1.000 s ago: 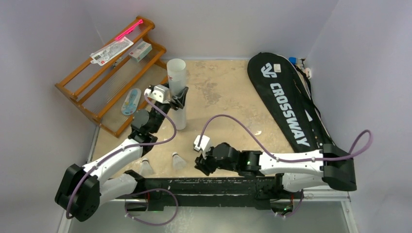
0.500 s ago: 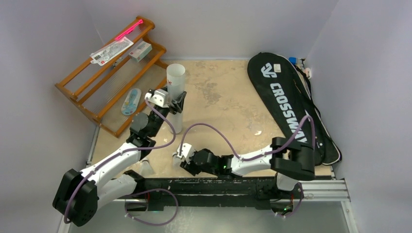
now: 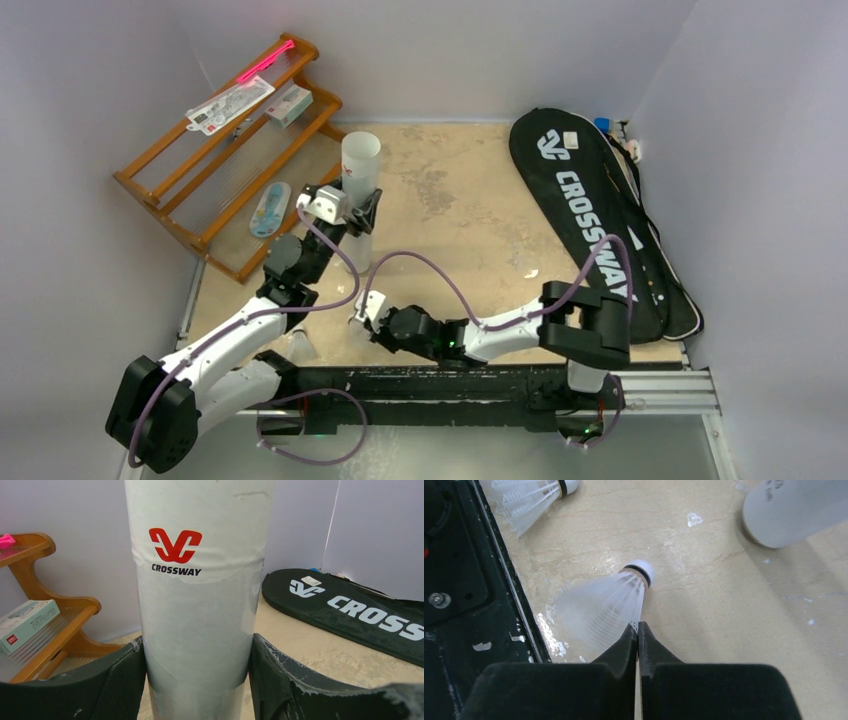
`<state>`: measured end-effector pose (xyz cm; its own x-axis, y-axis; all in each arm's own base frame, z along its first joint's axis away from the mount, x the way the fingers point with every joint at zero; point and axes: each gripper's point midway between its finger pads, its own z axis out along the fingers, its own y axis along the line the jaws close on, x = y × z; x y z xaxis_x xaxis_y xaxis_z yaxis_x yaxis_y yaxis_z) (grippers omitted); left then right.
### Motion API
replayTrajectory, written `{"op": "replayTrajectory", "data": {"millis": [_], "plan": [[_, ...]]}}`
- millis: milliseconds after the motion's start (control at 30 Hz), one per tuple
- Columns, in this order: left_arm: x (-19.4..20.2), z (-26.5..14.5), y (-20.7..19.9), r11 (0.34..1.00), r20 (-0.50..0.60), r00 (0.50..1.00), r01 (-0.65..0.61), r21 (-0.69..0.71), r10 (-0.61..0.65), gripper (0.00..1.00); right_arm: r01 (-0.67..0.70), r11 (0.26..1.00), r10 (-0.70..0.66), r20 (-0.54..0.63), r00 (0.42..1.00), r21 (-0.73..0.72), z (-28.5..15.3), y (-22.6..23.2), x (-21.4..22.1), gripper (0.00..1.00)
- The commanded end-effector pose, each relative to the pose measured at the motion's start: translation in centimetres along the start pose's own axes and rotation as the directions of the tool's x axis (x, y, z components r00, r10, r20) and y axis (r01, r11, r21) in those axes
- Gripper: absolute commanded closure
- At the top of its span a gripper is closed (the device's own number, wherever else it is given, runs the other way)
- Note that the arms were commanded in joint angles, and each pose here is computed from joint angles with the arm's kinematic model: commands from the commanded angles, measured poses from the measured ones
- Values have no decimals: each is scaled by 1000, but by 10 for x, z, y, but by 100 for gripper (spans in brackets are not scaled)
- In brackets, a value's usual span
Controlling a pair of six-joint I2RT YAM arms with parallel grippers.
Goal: Pack up the badminton gear
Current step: Pick up the shuttlecock at the center of the board, then place the shuttlecock at the shuttle tube.
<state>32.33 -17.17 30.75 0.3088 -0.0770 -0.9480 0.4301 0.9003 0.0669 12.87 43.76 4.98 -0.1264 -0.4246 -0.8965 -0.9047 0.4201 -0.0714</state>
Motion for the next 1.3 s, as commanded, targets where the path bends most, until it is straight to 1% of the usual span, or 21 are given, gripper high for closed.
{"op": "replayTrajectory", "data": {"millis": [0, 67, 200, 267, 333, 400, 467, 600, 633, 667, 700, 800, 967, 1100, 1267], "plan": [[-16, 0, -3, 999, 60, 998, -36, 30, 35, 74, -81, 996, 75, 122, 990, 45, -26, -11, -47, 100], [-16, 0, -7, 997, 63, 997, -56, 57, 53, 74, -146, 989, 143, 88, 986, 31, -47, -11, -49, 100], [-18, 2, -15, 987, 77, 991, -119, 112, 111, 74, -227, 970, 223, 59, 973, 89, -90, -36, -62, 100], [-16, 2, -17, 982, 74, 988, -142, 123, 133, 74, -280, 954, 283, -18, 959, 107, -106, -54, -58, 100], [-13, 2, -18, 979, 66, 986, -162, 127, 154, 74, -344, 930, 356, -80, 931, 128, -125, -73, -53, 100], [-11, 1, -20, 974, 66, 983, -178, 140, 170, 74, -408, 903, 420, -76, 904, 134, -142, -92, -58, 100], [-7, -2, -24, 969, 64, 981, -189, 156, 181, 75, -446, 886, 456, -61, 888, 126, -160, -103, -68, 100], [-1, -8, -37, 960, 59, 982, -189, 205, 180, 75, -492, 854, 504, -35, 863, 170, -201, -129, -92, 100], [2, -9, -40, 957, 54, 982, -187, 221, 179, 75, -502, 847, 512, -16, 859, 176, -212, -137, -105, 100], [5, -10, -44, 953, 49, 983, -186, 241, 179, 76, -511, 839, 526, -37, 850, 188, -219, -141, -103, 100], [8, -12, -49, 948, 45, 983, -185, 260, 180, 76, -519, 836, 531, -24, 847, 180, -229, -145, -116, 100], [15, -16, -60, 929, 37, 981, -193, 316, 191, 77, -531, 839, 537, -25, 843, 118, -251, -143, -143, 100], [26, -31, -84, 871, 39, 971, -228, 434, 235, 77, -527, 850, 527, 6, 850, 14, -284, -128, -186, 100], [35, -42, -104, 816, 44, 967, -236, 528, 251, 77, -521, 853, 521, 20, 853, -13, -302, -123, -205, 100], [39, -46, -117, 784, 45, 968, -225, 579, 245, 77, -519, 851, 523, 44, 851, -74, -320, -113, -224, 100]]}}
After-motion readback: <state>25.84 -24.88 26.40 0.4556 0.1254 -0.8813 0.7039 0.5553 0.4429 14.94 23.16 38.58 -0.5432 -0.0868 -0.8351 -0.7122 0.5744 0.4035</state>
